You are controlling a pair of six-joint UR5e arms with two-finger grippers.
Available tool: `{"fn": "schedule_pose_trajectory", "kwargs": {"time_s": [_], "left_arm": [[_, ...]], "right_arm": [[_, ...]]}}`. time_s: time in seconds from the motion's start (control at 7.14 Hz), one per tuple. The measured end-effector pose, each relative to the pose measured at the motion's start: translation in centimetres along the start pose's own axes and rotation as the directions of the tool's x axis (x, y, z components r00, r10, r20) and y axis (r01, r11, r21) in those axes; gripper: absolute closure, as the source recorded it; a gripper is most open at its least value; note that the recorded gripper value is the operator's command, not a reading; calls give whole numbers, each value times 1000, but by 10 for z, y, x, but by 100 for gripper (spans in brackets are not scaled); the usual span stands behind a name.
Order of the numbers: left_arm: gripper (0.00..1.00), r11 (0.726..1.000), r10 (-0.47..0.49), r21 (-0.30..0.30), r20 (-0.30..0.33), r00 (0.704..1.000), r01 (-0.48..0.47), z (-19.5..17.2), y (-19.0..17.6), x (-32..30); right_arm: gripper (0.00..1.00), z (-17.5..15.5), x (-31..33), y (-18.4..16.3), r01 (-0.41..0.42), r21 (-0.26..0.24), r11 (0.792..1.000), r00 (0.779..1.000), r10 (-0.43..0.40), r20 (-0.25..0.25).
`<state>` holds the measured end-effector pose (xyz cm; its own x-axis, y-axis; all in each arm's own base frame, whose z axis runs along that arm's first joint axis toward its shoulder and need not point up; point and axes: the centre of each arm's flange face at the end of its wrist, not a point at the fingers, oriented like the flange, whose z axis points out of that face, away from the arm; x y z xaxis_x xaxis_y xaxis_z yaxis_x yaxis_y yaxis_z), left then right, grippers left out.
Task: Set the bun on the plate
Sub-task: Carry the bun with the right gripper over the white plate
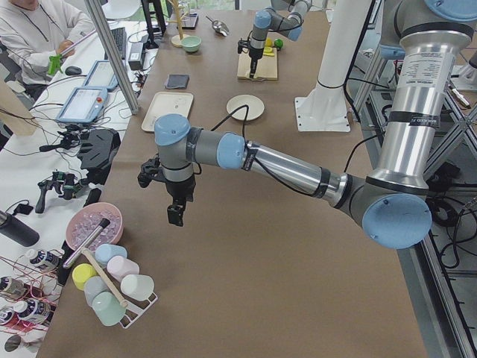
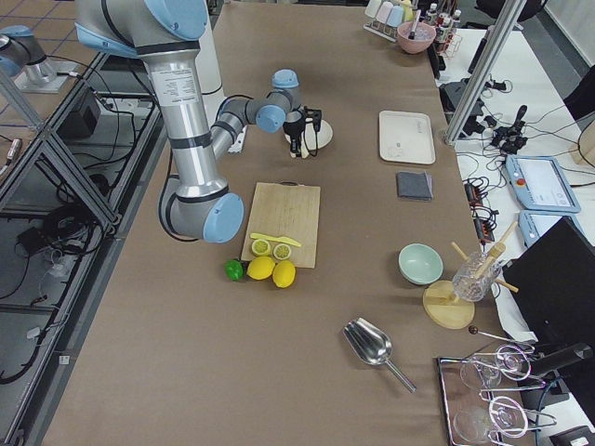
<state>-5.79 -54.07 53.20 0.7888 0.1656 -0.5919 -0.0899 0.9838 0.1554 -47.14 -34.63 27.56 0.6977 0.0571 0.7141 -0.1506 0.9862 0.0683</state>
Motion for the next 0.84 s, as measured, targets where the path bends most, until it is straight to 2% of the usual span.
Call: {"fn": "schedule_pose_trajectory", "kwargs": {"time_s": [0.28, 0.56, 0.7, 0.84], "left_arm": [[2, 1000, -4, -11, 1, 1000, 4, 5, 13, -18], [2, 1000, -8, -18, -1, 1000, 8, 9, 19, -22], [2, 1000, -11, -22, -1, 1000, 11, 10, 20, -23], [2, 1000, -15, -26, -1, 1000, 15, 12, 20, -24]], "right_arm": [[85, 14, -97, 0, -35, 18, 999, 999, 35, 9], [63, 27, -156, -4, -42, 28, 999, 999, 42, 2], [27, 32, -163, -4, -39, 30, 999, 999, 40, -6], [2, 37, -164, -3, -34, 33, 999, 999, 34, -15]]}}
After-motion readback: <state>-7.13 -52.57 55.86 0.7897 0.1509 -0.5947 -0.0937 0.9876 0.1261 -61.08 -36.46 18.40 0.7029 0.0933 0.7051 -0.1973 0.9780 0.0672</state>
